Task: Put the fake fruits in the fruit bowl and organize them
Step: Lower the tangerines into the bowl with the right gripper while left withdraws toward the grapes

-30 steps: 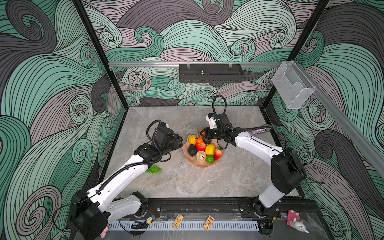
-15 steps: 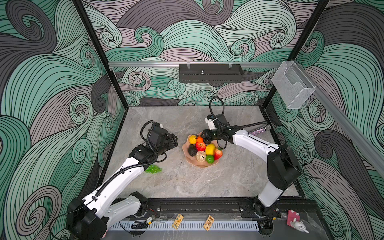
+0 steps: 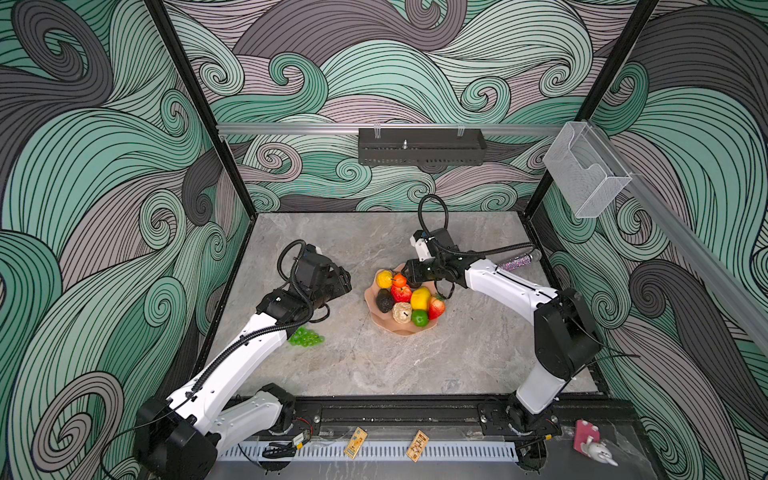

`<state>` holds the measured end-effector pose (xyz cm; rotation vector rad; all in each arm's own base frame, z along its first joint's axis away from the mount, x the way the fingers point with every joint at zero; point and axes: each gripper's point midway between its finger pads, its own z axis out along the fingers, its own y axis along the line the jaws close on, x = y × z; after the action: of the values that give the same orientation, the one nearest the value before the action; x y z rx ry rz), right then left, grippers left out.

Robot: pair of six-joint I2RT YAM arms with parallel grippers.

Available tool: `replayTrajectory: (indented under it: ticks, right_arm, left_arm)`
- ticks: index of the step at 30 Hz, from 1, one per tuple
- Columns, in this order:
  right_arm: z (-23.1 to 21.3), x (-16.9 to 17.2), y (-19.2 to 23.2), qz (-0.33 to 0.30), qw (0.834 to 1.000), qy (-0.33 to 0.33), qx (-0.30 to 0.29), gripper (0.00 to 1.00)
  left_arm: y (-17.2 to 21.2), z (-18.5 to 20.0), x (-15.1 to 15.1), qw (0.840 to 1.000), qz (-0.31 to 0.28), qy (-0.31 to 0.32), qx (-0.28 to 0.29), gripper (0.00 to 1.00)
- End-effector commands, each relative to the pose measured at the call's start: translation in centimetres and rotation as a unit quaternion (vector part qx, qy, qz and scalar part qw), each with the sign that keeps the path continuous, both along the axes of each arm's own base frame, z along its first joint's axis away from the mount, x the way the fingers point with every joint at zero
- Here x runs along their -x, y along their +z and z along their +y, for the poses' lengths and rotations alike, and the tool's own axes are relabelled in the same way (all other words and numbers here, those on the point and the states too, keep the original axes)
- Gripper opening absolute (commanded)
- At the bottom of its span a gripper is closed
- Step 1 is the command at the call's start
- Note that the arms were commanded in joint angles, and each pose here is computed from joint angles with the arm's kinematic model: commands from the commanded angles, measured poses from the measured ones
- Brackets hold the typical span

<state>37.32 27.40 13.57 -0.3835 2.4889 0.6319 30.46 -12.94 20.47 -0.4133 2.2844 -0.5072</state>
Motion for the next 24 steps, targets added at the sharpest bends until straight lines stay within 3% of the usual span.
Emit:
replayTrajectory:
  ticks: [1, 16, 20, 24]
  right_arm:
    - [0.1, 0.4, 1.7, -0.02, 1.0, 0.007, 0.003, 0.49]
    - [0.4, 1.1, -0.2, -0.006, 0.998, 0.02, 0.06, 0.52]
    - [0.1, 1.9, 1.7, -0.018, 0.998, 0.021, 0.048, 0.53]
    - [-0.9, 3.5, 4.9, -0.04, 0.999, 0.019, 0.025, 0.58]
  left_arm:
    - [0.4, 0.3, -0.2, 1.0, 0.006, -0.004, -0.01, 0.69]
    - [-0.5, 3.1, 0.0, 0.999, 0.032, 0.025, -0.034, 0.7]
    - [-1.4, 6.2, 0.8, 0.993, 0.068, 0.074, -0.065, 0.72]
    - [-2.9, 10.8, 2.8, 0.977, 0.12, 0.147, -0.097, 0.74]
